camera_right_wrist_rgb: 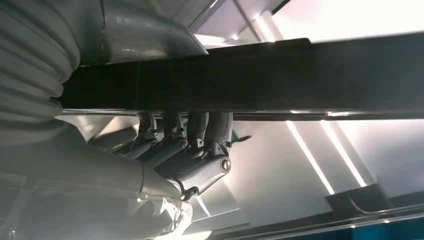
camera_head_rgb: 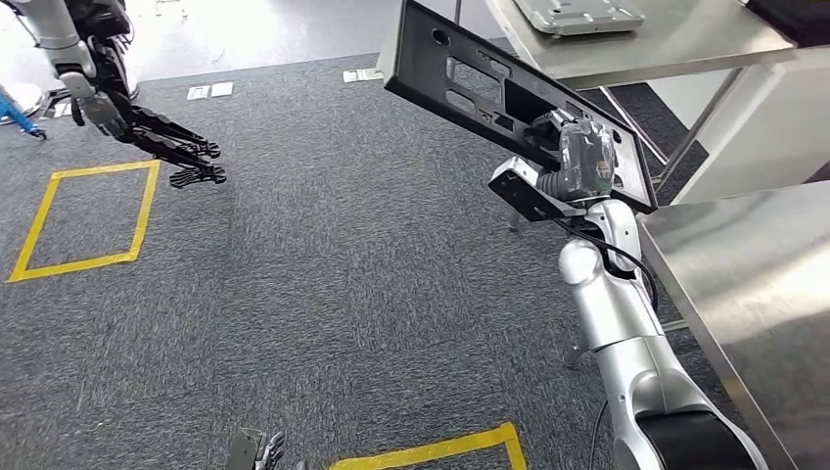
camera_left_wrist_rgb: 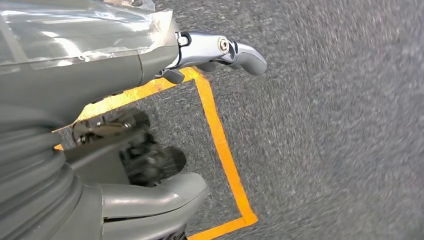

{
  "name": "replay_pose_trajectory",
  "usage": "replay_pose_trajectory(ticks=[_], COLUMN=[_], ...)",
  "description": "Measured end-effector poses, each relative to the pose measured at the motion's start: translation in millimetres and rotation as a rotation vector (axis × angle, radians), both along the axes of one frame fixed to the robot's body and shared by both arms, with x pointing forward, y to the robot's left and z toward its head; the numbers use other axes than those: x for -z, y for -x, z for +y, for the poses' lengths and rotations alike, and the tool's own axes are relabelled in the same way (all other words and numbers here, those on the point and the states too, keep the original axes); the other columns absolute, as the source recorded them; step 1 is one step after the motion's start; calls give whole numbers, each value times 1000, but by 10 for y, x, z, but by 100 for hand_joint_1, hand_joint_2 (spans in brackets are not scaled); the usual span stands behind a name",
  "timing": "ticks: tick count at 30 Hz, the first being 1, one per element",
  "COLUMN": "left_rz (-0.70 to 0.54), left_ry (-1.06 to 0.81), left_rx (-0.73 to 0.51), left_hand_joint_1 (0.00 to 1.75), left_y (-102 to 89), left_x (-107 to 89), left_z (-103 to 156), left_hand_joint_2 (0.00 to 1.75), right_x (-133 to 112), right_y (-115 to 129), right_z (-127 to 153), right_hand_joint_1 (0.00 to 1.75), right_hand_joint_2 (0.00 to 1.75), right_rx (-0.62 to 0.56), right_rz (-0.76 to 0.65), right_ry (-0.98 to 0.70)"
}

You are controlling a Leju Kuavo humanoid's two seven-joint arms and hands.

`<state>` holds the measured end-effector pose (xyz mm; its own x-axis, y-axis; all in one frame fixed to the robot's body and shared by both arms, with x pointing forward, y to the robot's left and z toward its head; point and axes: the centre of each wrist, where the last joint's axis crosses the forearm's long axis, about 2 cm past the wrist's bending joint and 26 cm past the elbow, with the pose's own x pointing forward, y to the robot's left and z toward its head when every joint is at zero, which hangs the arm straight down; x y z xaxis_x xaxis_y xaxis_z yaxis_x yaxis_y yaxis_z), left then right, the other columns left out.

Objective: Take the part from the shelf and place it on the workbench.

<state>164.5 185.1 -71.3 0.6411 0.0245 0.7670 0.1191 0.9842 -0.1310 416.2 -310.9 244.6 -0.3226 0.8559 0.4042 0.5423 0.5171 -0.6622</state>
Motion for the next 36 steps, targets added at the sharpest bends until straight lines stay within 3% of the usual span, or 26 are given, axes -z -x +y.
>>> replay_pose_trajectory(ticks=[36], left_rz=[-16], left_ry=[26], left_rx=[7], left_hand_joint_1=[0], left_y=[-155], left_x=[-55], left_z=[21], left_hand_joint_2=[175], right_x=[155], right_y=[-18], right_z=[-75], right_hand_joint_1=[175], right_hand_joint_2=[175], right_rx=[128], right_rz=[1], right_ry=[36])
